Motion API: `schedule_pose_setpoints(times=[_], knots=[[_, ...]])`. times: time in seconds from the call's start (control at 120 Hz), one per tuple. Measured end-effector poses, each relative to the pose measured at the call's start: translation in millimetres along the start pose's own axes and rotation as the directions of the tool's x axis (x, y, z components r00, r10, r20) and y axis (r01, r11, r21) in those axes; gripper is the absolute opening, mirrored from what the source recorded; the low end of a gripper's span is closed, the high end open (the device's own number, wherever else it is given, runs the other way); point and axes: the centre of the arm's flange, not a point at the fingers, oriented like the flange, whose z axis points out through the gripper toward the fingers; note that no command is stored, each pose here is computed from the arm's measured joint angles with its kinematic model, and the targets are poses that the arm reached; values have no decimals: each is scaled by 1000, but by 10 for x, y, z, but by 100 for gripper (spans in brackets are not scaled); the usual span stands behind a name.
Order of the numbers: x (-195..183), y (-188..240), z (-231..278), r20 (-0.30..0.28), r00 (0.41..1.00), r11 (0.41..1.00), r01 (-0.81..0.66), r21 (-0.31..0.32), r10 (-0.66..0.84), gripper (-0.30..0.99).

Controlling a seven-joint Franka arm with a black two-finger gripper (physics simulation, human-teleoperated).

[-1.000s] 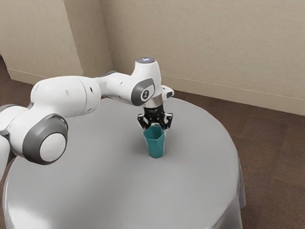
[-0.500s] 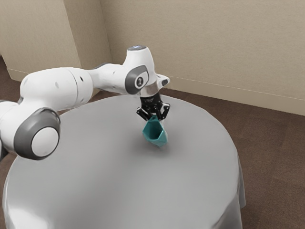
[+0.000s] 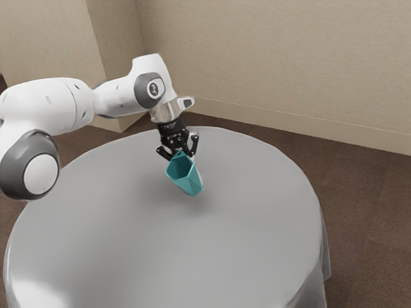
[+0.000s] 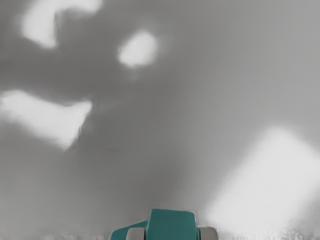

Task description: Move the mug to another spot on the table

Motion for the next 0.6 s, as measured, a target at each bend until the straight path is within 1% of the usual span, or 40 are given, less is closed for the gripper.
schedule_pose_setpoints(times=[0.075, 0.158, 0.267, 0.425, 0.6], knots=[[-5, -134, 62, 42, 999, 1000, 18, 9, -18, -6], [38, -379, 92, 80, 995, 999, 52, 15, -53, -6], [85, -577, 107, 108, 991, 997, 76, 25, -78, -5], [181, -814, 56, 88, 990, 992, 100, 79, -107, -4], [242, -930, 75, 66, 991, 984, 106, 141, -116, -3]])
